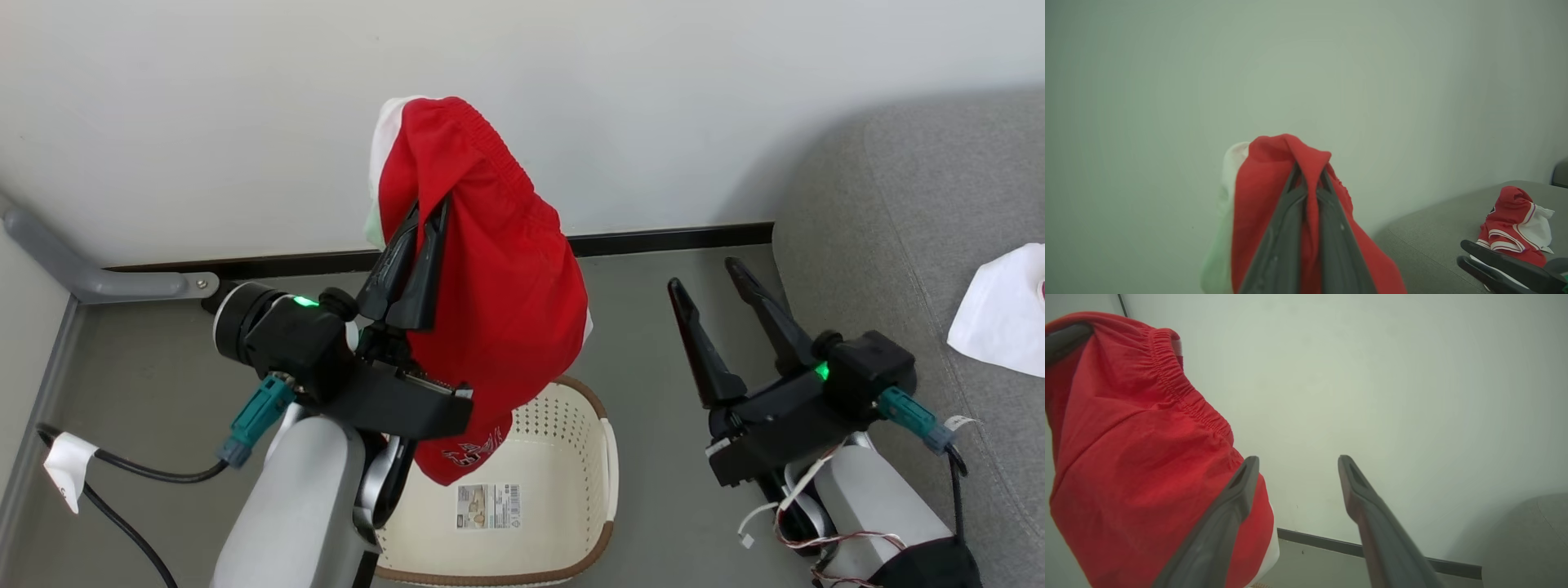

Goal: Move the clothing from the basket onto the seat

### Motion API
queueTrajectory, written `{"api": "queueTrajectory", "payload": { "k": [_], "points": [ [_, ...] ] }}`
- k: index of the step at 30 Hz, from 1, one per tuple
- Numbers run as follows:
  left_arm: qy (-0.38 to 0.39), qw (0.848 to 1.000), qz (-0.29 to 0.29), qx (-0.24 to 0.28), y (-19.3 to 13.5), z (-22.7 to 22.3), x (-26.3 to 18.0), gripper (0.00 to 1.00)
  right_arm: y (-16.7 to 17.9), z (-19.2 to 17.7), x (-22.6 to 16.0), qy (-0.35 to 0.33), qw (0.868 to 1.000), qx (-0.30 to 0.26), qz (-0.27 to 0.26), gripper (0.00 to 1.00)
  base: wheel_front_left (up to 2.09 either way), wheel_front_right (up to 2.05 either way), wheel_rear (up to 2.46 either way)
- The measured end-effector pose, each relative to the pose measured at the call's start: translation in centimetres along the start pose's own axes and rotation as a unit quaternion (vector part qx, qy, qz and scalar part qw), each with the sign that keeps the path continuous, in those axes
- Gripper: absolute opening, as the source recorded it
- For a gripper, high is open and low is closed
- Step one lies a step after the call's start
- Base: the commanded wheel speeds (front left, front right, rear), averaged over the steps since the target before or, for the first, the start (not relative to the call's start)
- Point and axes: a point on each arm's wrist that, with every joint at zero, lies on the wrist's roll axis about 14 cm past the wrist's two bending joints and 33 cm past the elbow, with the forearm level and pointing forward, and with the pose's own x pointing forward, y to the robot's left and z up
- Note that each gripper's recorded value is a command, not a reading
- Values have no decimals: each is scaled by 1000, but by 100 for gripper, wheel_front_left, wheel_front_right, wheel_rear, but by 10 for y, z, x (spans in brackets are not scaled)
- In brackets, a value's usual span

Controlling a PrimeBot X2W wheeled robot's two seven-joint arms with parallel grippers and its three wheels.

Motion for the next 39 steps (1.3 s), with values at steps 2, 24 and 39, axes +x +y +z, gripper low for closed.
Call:
{"api": "queueTrajectory", "payload": {
  "k": [2,24,39],
  "points": [
    [-2,1000,-3,2,-2,2,-1,0,14,4,6,-5,1000,-2,23,100,0,0,0],
    [-3,1000,-28,7,-15,5,-4,0,115,-4,32,17,976,-13,215,100,0,0,0],
    [-13,998,-55,-1,-35,11,-5,0,119,-34,33,70,971,-7,229,100,0,0,0]
  ]
}}
